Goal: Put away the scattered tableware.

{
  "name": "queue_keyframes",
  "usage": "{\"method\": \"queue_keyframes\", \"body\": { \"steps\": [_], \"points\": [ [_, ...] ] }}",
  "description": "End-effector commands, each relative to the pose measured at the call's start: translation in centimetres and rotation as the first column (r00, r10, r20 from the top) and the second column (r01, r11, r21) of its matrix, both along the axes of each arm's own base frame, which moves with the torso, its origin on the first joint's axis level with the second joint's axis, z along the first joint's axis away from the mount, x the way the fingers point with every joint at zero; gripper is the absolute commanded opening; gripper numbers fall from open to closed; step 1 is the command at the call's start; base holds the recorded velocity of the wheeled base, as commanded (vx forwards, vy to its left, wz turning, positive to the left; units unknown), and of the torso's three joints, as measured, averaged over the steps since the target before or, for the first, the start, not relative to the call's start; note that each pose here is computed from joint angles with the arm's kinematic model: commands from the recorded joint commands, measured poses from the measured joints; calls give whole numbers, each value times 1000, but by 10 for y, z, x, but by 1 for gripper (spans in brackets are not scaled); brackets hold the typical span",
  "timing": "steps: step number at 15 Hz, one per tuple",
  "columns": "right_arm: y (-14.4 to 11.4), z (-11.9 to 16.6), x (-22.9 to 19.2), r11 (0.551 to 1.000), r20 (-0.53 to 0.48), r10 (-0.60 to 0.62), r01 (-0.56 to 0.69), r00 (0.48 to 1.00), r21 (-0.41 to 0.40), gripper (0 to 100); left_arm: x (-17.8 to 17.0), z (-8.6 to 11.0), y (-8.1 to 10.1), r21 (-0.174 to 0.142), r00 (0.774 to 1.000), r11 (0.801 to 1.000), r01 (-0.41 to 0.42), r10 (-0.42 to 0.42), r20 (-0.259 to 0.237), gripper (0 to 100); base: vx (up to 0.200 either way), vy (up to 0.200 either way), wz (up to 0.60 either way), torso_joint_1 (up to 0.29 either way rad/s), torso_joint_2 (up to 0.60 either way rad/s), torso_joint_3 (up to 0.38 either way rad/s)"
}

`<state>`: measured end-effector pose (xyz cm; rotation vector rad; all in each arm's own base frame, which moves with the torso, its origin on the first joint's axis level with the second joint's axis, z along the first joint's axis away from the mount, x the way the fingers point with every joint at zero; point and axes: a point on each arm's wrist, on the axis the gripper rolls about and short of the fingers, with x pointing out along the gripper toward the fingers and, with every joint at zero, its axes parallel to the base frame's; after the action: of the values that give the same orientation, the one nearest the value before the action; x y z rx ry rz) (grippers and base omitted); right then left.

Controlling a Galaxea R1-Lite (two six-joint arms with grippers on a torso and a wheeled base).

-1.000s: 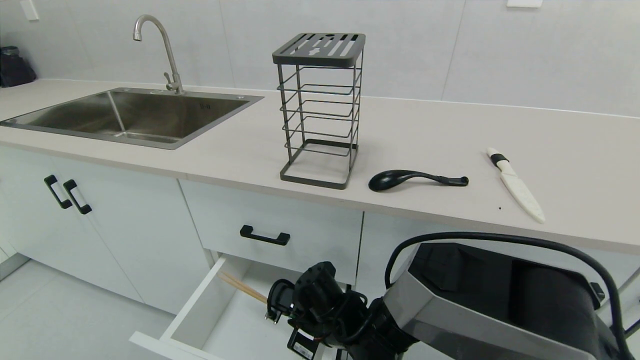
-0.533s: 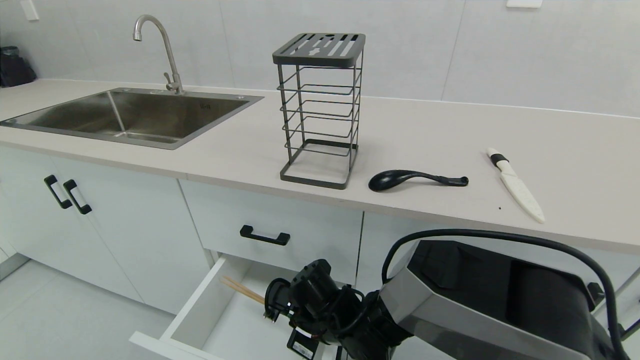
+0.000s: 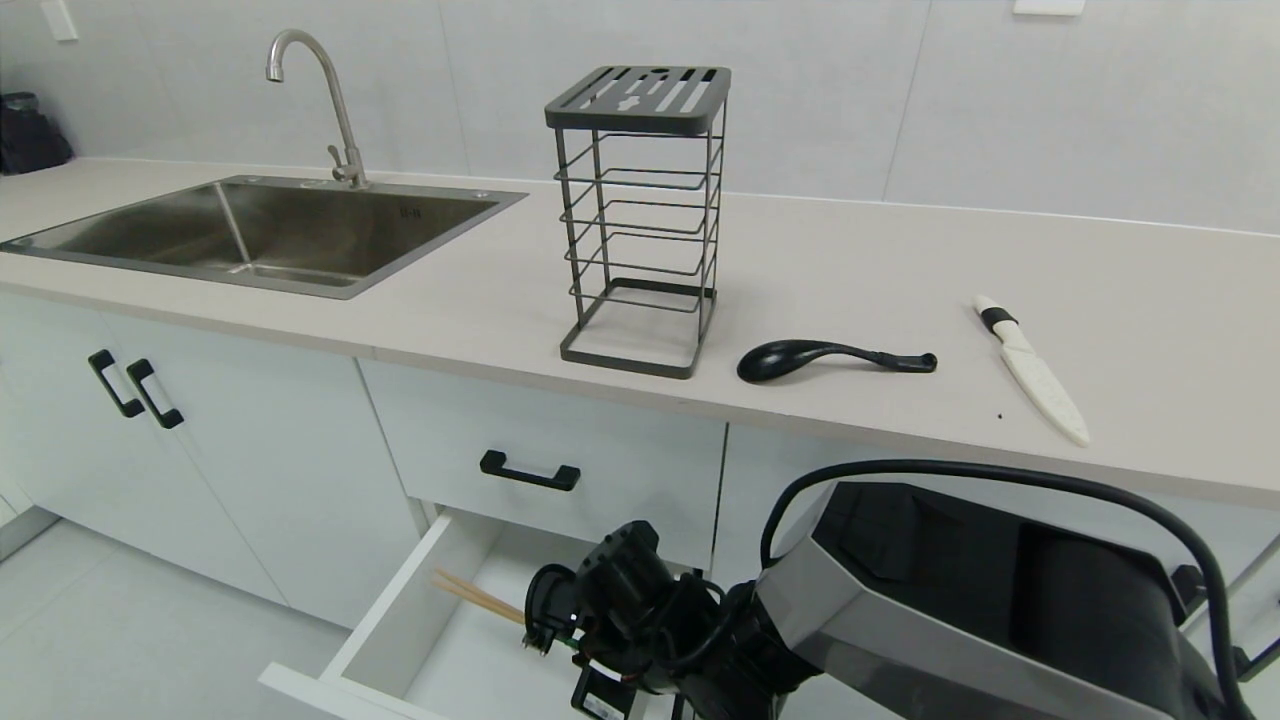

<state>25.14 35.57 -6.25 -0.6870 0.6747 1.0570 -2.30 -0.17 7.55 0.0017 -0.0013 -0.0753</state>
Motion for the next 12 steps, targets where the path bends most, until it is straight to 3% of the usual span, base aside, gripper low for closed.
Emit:
{"method": "queue_keyframes", "body": {
  "steps": [1, 4, 8, 12],
  "points": [
    [1, 1, 1, 1000, 21, 15, -15, 1000, 1, 0, 0, 0, 0, 0, 1000, 1000, 0, 0, -1, 100, 0, 0, 0, 0, 0, 0],
    [2, 2, 2, 1000, 25, 18, -18, 1000, 5, 0, 0, 0, 0, 0, 1000, 1000, 0, 0, -1, 100, 0, 0, 0, 0, 0, 0],
    [8, 3, 7, 1000, 41, 13, -13, 999, 21, 0, 0, 0, 0, 0, 1000, 1000, 0, 0, -1, 100, 0, 0, 0, -151, 228, 77],
    [10, 5, 9, 1000, 57, -7, 7, 998, 5, 0, 0, 0, 0, 0, 1000, 1000, 0, 0, -1, 100, 0, 0, 0, -43, 59, 21]
  ]
}}
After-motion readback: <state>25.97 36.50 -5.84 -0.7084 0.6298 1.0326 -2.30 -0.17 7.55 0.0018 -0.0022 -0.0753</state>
